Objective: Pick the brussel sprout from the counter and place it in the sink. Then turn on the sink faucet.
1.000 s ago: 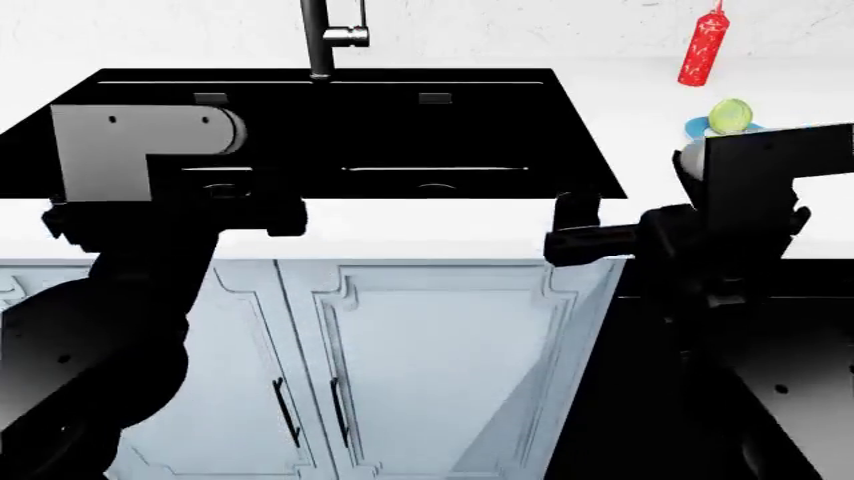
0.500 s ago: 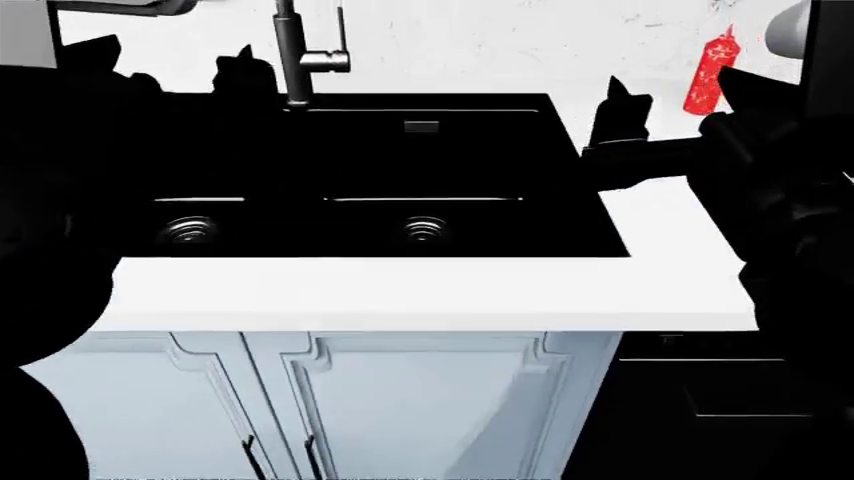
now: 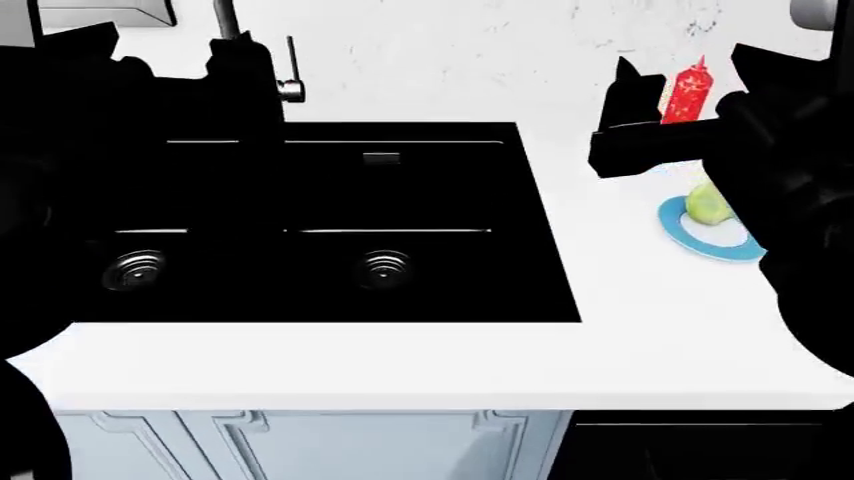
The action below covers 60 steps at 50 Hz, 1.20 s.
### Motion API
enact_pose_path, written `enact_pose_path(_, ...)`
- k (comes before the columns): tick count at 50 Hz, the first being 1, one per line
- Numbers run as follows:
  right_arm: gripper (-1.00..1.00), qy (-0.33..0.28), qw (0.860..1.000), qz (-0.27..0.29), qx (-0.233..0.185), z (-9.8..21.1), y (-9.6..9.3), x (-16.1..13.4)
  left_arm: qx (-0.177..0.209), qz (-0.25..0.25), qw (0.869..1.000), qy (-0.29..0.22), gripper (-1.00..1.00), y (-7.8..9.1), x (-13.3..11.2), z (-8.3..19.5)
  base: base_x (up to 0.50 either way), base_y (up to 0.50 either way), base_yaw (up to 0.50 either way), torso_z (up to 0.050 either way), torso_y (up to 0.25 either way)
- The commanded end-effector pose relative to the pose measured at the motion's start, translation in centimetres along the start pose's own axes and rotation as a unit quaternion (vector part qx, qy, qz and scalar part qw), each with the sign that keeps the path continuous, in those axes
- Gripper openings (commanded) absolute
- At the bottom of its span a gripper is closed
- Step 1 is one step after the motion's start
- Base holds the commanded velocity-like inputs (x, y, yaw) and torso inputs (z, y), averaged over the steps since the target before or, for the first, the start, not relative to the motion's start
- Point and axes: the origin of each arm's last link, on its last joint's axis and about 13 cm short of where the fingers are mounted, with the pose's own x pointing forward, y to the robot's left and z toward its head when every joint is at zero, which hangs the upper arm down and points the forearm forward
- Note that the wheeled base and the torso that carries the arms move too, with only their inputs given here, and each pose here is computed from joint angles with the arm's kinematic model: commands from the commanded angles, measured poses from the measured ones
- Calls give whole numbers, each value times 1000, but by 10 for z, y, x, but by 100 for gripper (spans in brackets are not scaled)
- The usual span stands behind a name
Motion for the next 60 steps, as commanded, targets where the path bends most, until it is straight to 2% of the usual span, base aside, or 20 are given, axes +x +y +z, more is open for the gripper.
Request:
enact_pose_path(1, 100, -4, 1000, 3, -5, 4, 1, 1, -2, 1, 1000, 0, 100, 1, 0, 1, 500, 0, 0, 50, 0)
enact_pose_path(14, 100, -5, 1000, 5, -12, 13, 1, 1, 0, -1, 1000, -4, 100, 1, 1, 10, 500, 0, 0, 50, 0)
enact_pose_path(19, 100, 2, 1000, 13, -21, 33, 2, 3, 11, -1, 1000, -9, 100, 1, 0, 41, 500, 0, 0, 50, 0)
enact_pose_path(22, 100, 7, 1000, 24, -19, 42, 4, 2, 21, -5, 1000, -14, 100, -1, -2, 50, 500, 0, 0, 50, 0)
enact_pose_path(33, 100, 13, 999, 33, -6, 34, 2, 3, 20, -8, 1000, -12, 100, -4, 1, 41, 500, 0, 0, 50, 0)
enact_pose_path(34, 100, 11, 999, 24, -20, 34, 1, 4, 26, -6, 1000, -14, 100, -4, 1, 41, 500, 0, 0, 0, 0)
enact_pose_path(55, 100, -2, 999, 23, -33, 32, 1, 3, 19, -4, 1000, -14, 100, -3, 1, 40, 0, -71, 0, 0, 0)
enact_pose_path(59, 100, -2, 999, 17, -51, 36, -8, -5, 18, -2, 1000, -13, 100, -2, 3, 39, 0, 0, 0, 0, 0)
enact_pose_path(60, 100, 16, 998, 7, -59, 36, -19, -9, 18, 1, 1000, -10, 100, -2, 5, 37, 0, 0, 0, 0, 0)
